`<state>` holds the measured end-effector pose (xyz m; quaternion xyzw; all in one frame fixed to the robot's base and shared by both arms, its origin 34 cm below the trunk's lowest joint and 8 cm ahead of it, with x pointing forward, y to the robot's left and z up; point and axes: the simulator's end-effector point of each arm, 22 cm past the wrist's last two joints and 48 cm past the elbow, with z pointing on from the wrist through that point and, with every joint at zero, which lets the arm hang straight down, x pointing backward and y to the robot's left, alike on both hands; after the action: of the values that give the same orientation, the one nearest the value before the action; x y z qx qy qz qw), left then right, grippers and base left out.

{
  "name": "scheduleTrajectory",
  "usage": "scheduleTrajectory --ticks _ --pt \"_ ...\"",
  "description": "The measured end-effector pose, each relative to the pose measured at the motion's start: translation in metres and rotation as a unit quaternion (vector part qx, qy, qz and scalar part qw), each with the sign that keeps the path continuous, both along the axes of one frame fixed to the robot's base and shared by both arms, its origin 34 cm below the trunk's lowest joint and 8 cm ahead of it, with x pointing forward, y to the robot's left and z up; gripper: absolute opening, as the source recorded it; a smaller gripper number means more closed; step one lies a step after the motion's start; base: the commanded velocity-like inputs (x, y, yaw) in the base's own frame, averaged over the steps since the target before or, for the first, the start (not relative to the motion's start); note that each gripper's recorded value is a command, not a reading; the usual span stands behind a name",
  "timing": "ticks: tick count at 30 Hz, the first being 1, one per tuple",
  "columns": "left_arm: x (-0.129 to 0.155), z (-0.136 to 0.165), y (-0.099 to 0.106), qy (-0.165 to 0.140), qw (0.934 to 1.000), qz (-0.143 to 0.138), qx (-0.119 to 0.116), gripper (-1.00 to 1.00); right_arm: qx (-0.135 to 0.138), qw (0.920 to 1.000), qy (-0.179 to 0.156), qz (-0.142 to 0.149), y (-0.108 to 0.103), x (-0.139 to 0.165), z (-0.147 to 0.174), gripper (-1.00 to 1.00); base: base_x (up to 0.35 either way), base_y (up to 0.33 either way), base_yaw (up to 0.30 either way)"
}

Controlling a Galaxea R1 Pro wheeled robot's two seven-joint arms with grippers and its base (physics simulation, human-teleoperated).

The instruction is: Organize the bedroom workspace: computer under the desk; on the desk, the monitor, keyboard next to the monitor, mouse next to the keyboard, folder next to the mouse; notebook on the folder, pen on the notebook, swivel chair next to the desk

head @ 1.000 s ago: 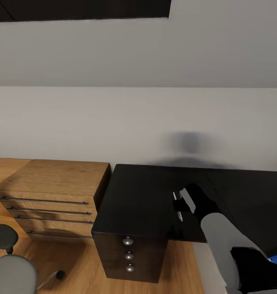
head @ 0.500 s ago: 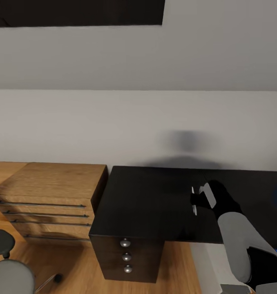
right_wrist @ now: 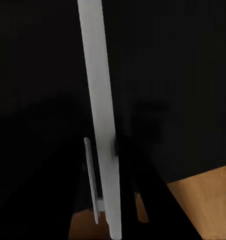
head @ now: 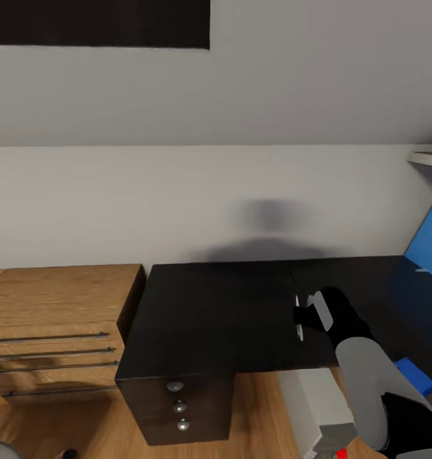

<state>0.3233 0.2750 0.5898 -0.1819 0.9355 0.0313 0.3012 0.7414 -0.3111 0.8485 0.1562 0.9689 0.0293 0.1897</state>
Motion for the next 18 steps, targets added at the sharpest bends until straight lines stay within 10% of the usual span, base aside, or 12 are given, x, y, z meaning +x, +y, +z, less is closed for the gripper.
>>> scheduleTrajectory --ticks 18 --pt "-0.007 0.019 0.000 0.004 1.0000 -0.002 0.000 1.00 -0.015 0.9997 0.009 -0.014 -0.030 -0.016 0.011 -1.00 0.000 0.000 -0.260"
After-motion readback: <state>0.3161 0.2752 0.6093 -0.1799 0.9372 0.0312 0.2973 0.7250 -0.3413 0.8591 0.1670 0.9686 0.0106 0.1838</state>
